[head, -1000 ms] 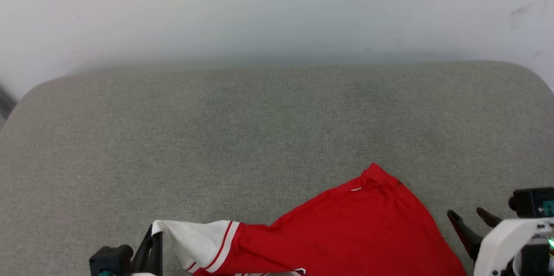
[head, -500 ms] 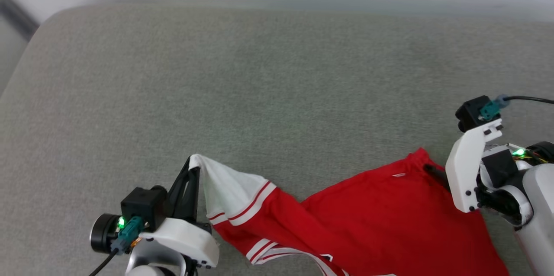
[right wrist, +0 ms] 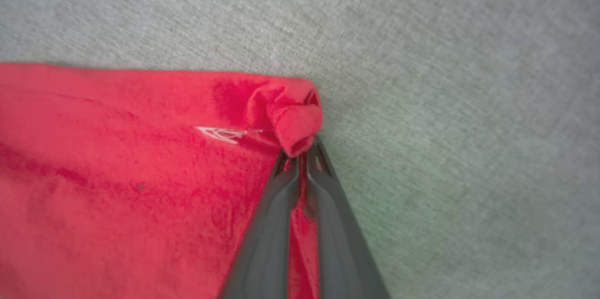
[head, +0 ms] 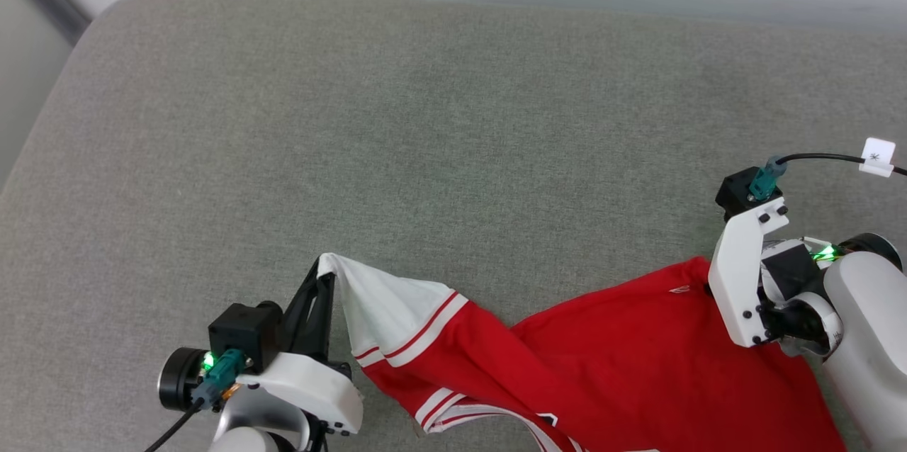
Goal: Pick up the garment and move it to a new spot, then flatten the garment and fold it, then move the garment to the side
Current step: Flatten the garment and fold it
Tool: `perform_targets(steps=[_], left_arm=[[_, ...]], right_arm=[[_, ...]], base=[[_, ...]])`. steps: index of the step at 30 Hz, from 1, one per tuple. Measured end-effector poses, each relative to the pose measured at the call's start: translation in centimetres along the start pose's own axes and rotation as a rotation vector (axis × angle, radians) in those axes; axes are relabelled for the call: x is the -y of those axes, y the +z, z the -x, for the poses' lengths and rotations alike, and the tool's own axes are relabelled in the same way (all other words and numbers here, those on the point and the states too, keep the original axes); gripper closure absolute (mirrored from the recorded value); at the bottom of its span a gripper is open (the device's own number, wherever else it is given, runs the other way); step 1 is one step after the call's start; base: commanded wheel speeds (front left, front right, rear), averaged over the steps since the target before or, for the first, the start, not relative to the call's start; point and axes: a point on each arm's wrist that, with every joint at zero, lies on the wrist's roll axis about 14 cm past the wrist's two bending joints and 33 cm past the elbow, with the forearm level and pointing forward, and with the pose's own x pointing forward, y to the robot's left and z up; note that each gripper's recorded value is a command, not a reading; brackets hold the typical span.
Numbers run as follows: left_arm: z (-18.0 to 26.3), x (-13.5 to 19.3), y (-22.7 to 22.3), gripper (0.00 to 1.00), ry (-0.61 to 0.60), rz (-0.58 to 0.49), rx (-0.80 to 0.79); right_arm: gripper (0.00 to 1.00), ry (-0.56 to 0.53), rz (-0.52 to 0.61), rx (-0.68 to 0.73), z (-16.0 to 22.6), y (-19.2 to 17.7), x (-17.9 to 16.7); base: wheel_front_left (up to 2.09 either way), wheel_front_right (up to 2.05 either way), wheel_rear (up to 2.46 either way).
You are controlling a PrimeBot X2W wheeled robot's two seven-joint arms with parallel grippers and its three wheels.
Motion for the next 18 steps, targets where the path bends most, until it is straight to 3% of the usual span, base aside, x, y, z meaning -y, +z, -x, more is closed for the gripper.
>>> perform_targets(steps=[7, 18], left_arm=[[-0.7, -0.1, 2.7, 1.0, -0.036, -0.037, 0.054], [-6.8, 0.6, 14.8, 1.0, -0.115, -0.123, 0.264]], right_arm=[[1.0, -0.056, 0.018, 0.244, 3.2, 4.3, 1.0], [1.0, -0.205, -0.018, 0.7, 12.2, 12.7, 4.7]], base=[[0.0, 0.0, 0.0], [0.0, 0.0, 0.0]])
